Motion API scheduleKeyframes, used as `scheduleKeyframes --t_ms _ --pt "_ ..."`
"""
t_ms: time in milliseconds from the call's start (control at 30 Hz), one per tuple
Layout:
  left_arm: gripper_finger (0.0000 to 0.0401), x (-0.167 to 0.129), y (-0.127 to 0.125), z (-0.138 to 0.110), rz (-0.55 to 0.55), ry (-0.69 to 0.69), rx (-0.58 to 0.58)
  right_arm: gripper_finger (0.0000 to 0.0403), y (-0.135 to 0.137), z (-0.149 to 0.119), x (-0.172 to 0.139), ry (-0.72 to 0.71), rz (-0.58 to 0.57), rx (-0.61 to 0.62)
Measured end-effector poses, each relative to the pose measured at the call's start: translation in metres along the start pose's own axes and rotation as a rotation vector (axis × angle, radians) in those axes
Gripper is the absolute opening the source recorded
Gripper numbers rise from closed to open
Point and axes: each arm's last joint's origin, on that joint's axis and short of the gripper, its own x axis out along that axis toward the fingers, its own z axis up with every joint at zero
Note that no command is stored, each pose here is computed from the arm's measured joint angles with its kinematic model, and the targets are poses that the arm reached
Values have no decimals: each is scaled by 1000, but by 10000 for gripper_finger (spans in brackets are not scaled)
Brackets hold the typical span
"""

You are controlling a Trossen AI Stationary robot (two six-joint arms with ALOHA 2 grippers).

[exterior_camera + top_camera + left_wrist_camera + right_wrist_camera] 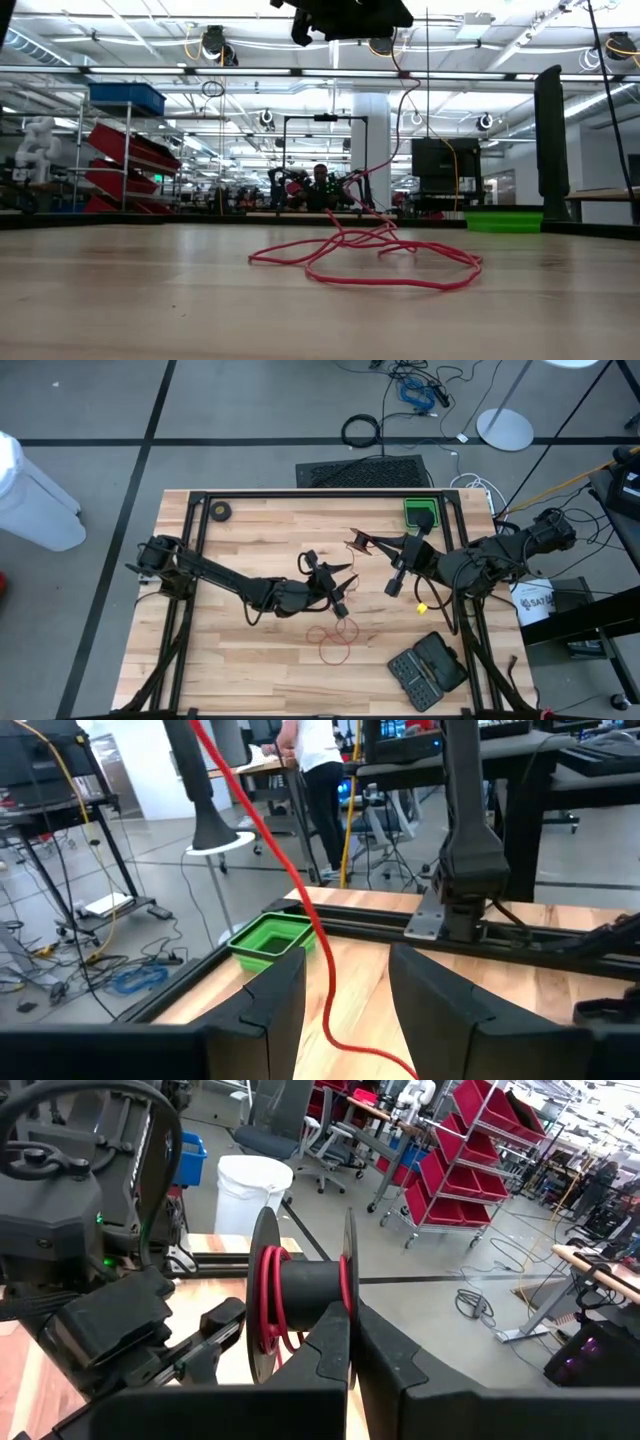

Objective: Coil cords
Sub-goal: Coil the red wire into the spool

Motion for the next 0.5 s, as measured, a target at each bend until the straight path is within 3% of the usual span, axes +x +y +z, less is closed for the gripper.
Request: scheduleKeyframes --t_ms 500 --pt "143 2 3 2 2 -19 -25 0 0 0 0 0 0 0"
